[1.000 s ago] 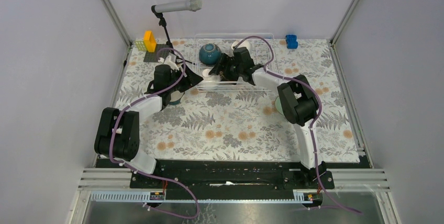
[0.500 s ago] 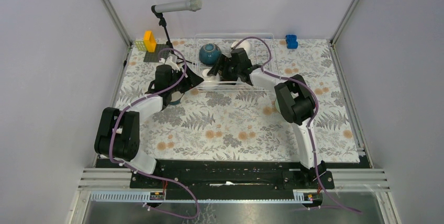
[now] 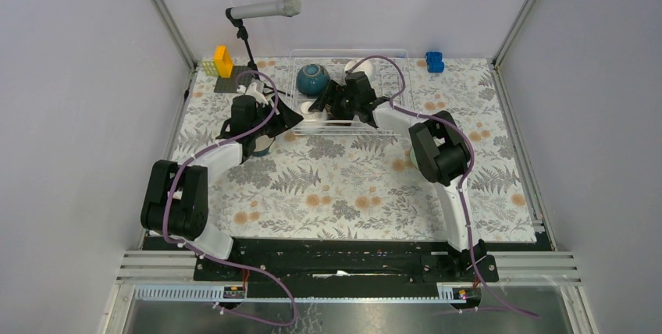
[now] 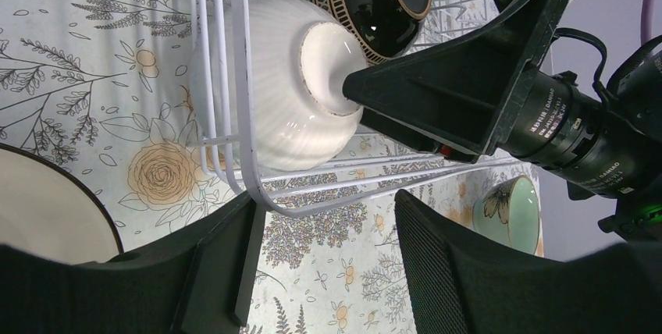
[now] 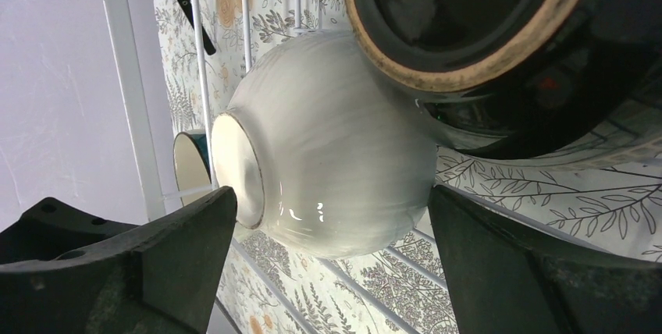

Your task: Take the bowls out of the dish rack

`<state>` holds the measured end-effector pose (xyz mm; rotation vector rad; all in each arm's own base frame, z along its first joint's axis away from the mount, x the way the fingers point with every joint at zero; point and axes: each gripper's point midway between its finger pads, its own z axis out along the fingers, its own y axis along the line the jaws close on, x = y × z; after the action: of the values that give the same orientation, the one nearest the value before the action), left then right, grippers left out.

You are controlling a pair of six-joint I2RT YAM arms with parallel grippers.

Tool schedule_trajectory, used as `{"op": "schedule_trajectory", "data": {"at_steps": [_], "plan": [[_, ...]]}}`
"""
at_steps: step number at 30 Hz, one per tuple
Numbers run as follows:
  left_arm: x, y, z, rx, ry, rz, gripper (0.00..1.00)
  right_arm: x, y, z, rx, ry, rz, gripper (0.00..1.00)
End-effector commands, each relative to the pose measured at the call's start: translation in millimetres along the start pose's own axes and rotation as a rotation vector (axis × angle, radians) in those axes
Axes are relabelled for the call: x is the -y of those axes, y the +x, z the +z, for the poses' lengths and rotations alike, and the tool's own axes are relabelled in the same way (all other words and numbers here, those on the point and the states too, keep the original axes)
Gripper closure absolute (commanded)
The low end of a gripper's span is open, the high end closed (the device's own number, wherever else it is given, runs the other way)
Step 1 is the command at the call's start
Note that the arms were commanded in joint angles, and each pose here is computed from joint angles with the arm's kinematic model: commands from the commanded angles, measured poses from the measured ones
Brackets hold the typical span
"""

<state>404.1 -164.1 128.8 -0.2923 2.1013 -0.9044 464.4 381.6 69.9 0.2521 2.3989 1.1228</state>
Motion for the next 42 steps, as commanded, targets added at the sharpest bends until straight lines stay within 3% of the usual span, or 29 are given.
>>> {"op": "schedule_trajectory", "data": {"at_steps": [1,5,11,18,25,35,42], "plan": [[26,-20,3,0.052,0.073,0.05,0.34,10,-11,4,0.06,0.033,-0.014,0.0],[28,-20,1,0.057,0.068,0.055,0.34,15,-18,1,0.109,0.057,-0.092,0.0],[32,-16,1,0.051,0.074,0.056,0.35,18,-14,7,0.089,0.047,-0.079,0.0],[34,-18,-6,0.066,0.058,0.067,0.35,13,-37,-22,0.207,0.121,-0.193,0.0],[29,-37,-24,0.163,-0.024,0.077,0.28,10,-27,-6,0.139,0.067,-0.209,0.0],[18,-50,-10,0.144,-0.085,0.078,0.15,12,-18,11,0.056,-0.028,-0.122,0.0],[11,-47,14,0.079,-0.086,0.086,0.24,5,-12,14,0.012,-0.116,-0.014,0.0]]}}
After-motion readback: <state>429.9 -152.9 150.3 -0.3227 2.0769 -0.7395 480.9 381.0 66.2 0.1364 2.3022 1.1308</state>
